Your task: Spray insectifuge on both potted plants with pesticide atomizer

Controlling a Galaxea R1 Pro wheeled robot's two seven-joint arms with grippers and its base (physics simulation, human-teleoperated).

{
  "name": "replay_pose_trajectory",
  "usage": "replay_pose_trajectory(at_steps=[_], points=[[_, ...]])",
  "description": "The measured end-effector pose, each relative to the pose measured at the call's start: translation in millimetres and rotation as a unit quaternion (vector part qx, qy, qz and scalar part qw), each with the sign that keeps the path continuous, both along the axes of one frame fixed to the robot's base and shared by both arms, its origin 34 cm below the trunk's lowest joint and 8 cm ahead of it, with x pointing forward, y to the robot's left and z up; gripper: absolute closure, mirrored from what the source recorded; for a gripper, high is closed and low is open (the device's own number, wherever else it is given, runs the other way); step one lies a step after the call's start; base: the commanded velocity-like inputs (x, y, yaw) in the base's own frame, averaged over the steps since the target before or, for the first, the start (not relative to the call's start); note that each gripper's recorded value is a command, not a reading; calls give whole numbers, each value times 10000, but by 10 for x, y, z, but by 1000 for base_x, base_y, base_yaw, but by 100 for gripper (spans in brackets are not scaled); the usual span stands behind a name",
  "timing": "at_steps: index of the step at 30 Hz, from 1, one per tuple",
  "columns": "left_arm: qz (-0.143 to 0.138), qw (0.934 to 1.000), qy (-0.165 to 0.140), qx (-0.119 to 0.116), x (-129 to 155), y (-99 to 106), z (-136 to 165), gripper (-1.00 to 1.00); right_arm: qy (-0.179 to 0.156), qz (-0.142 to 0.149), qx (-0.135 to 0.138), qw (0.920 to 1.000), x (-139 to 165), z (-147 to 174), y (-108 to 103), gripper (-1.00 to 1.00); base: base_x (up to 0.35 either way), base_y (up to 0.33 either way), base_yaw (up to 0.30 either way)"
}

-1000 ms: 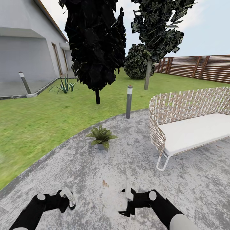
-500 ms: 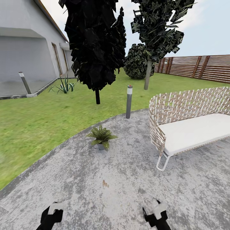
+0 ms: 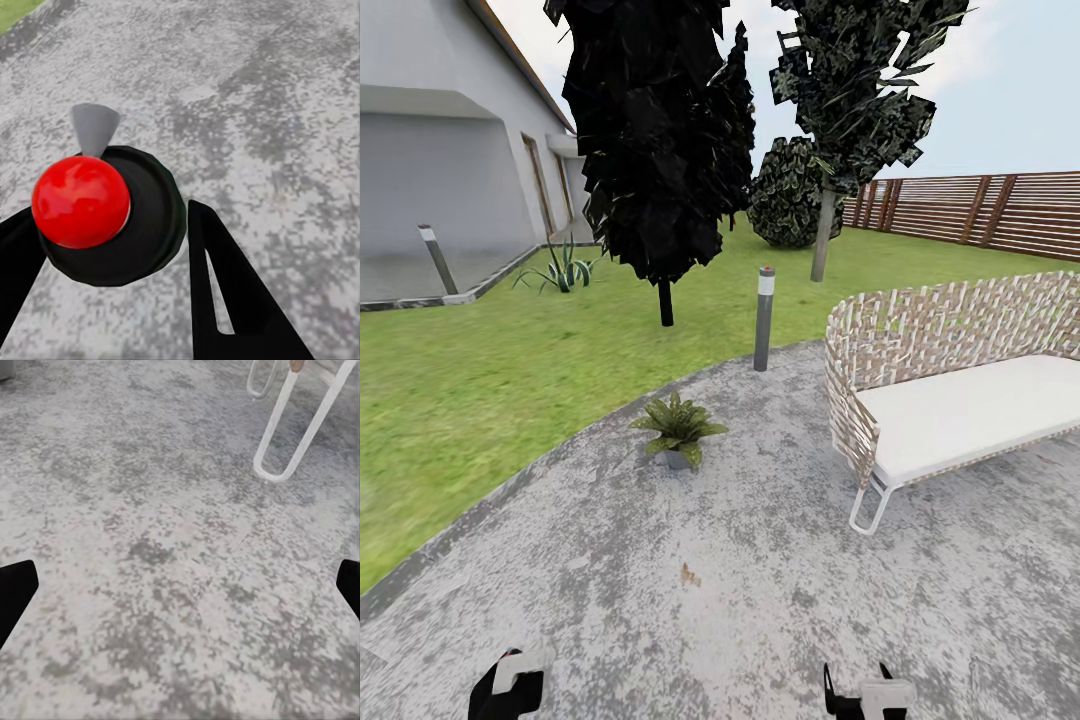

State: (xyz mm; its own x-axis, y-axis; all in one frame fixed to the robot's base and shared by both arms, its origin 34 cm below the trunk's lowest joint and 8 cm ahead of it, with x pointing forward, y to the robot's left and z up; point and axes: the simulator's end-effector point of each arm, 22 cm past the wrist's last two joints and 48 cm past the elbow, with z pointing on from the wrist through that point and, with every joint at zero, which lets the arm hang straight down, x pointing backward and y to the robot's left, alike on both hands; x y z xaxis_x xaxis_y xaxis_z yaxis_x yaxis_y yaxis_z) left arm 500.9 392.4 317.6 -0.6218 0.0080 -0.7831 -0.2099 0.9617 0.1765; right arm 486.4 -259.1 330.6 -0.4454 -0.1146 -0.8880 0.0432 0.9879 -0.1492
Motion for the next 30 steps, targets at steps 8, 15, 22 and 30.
replay_pose_trajectory(at_steps=[8, 15, 22, 30], points=[[-3, 10000, 3, 11, -1, 9, 1, 100, 98, -7, -21, 9999, -98, -55, -29, -100, 0, 0, 0], [-18, 10000, 6, 11, 0, -2, -1, 100, 186, -2, -23, 9998, -208, -108, -29, -100, 0, 0, 0], [-38, 10000, 9, 12, 2, -17, -3, 100, 187, -2, -24, 9998, -210, -108, -29, -100, 0, 0, 0], [-25, 9999, 109, -72, -80, -81, -79, 100, 188, 0, -20, 9998, -210, -109, -23, -100, 0, 0, 0]])
